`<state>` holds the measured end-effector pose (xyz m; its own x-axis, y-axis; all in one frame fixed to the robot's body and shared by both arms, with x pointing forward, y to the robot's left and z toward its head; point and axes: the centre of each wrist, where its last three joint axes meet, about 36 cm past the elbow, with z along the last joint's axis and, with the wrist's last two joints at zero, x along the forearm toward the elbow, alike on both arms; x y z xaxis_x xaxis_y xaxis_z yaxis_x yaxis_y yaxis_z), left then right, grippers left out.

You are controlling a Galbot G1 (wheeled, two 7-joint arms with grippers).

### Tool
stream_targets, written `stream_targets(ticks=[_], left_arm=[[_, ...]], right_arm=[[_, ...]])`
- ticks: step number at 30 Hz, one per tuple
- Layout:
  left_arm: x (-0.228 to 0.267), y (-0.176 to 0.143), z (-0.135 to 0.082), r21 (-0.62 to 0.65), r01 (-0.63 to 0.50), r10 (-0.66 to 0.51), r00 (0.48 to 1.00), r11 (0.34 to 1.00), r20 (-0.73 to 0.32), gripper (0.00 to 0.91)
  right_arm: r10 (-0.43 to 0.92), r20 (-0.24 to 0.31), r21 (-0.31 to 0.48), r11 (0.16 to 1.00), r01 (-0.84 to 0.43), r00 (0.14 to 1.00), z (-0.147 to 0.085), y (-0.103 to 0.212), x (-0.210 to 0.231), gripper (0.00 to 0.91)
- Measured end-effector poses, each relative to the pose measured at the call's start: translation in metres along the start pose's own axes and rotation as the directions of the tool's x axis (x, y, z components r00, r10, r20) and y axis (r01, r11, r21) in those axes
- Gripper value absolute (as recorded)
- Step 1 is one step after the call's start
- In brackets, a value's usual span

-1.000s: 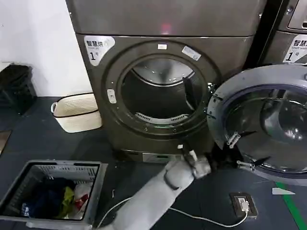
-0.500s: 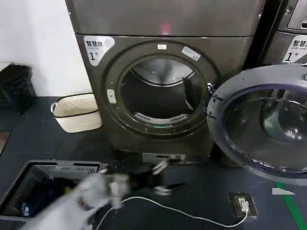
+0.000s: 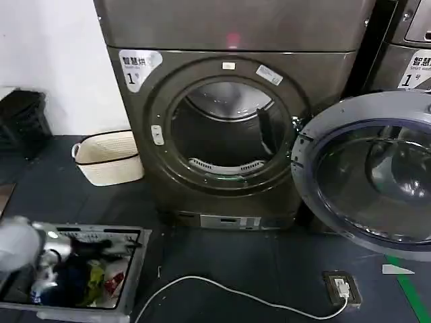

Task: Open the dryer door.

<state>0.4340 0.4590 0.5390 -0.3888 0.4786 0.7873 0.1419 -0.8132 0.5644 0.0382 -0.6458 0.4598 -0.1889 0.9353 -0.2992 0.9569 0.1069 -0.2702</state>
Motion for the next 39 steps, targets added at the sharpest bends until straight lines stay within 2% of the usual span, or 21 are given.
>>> stream_targets(ticks=[5, 12, 19, 31, 39], left_arm=[[0.028, -0.003, 0.021, -0.15, -0.248, 0.228, 0.964, 0.957, -0.14, 0.907], [0.035, -0.015, 0.028, -0.243, -0.463, 0.413, 0.881, 0.852, -0.233, 0.907], [0.031, -0.019, 0.027, -0.256, -0.505, 0.446, 0.858, 0.824, -0.255, 0.907], [0.034, -0.036, 0.033, -0.216, -0.541, 0.48, 0.832, 0.813, -0.277, 0.907], [0.036, -0.036, 0.035, -0.21, -0.551, 0.482, 0.822, 0.808, -0.303, 0.907]], right_arm=[[-0.008, -0.013, -0.013, 1.0, 0.008, 1.0, 0.005, 0.002, 0.0, 0.907], [-0.022, -0.014, 0.004, 1.0, 0.022, 1.0, 0.007, 0.004, 0.002, 0.907], [-0.014, -0.013, 0.003, 1.0, 0.014, 1.0, 0.013, 0.003, 0.006, 0.907], [-0.007, 0.002, 0.008, 1.0, 0.007, 1.0, 0.015, -0.001, 0.006, 0.907], [-0.003, -0.009, 0.016, 1.0, 0.003, 1.0, 0.017, -0.002, 0.007, 0.907]])
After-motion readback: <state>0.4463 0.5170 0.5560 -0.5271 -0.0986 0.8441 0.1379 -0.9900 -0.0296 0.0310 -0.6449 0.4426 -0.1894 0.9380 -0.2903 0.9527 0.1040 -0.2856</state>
